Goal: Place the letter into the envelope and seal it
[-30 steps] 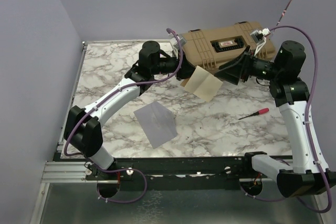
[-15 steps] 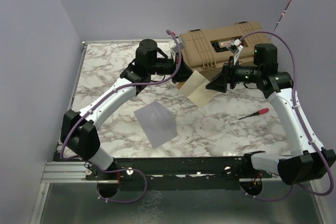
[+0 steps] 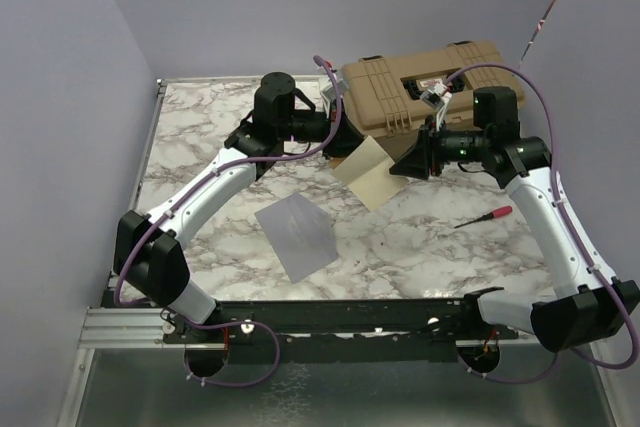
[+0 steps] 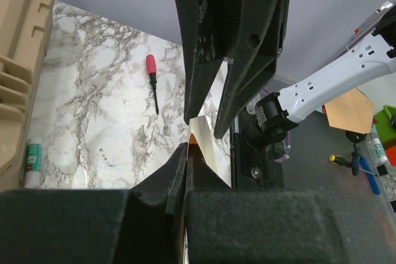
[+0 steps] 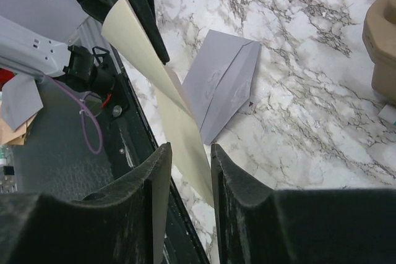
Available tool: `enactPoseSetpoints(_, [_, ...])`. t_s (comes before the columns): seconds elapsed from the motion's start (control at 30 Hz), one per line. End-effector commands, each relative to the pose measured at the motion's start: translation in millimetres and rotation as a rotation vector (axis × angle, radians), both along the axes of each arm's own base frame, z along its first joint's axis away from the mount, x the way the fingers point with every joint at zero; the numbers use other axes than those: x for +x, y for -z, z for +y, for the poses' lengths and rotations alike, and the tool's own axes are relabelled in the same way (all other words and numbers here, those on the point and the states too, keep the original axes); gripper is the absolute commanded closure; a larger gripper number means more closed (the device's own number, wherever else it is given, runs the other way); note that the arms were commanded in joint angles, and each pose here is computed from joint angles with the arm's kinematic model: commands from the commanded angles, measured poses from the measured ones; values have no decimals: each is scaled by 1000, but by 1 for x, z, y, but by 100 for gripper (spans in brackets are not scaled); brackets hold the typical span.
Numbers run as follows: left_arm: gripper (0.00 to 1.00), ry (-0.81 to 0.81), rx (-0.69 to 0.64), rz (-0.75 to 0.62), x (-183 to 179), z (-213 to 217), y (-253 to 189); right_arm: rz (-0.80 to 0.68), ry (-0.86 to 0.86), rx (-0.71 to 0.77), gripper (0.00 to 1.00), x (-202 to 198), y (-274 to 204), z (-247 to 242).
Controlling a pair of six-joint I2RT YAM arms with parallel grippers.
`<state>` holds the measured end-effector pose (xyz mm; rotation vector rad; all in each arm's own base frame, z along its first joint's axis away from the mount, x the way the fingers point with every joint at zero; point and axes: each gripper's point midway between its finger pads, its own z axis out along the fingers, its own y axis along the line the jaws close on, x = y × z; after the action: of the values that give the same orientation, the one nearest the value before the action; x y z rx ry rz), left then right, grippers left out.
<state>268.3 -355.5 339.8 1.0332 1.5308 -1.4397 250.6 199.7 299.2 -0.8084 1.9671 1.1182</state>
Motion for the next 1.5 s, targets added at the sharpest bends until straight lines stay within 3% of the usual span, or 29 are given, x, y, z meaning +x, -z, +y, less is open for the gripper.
enactPoseSetpoints(0.0, [100,52,-43,-70,-15,6,-29,19,-27,17,65,-1,4,5])
enactPoseSetpoints(0.27, [100,68,-45,-65,-22,9,-30,15,-32,26,67,-1,6,7])
enactPoseSetpoints(0.37, [100,68,-42,-55,-23,10,-27,17,-39,32,80,-2,6,8])
enactPoseSetpoints(0.43, [100,67,-43,-57,-25,11,-28,15,-38,30,96,-2,6,9])
enactPoseSetpoints(0.57, [100,17,-21,-45,-21,16,-23,-4,-1,11,100,2,6,6])
enactPoseSetpoints(0.83, [44,-173,132,-51,-6,57,8,-34,101,-32,100,16,10,-3])
enactPoseSetpoints(0.97, [26,-286,145,-93,2,70,-8,-93,93,-65,100,17,7,-6])
enactPoseSetpoints(1.23, [13,-505,140,-93,36,82,-36,-154,-38,-13,100,-7,-15,4])
enactPoseSetpoints(1.47, [7,-236,123,69,10,52,-16,-276,-164,86,100,-44,-51,9])
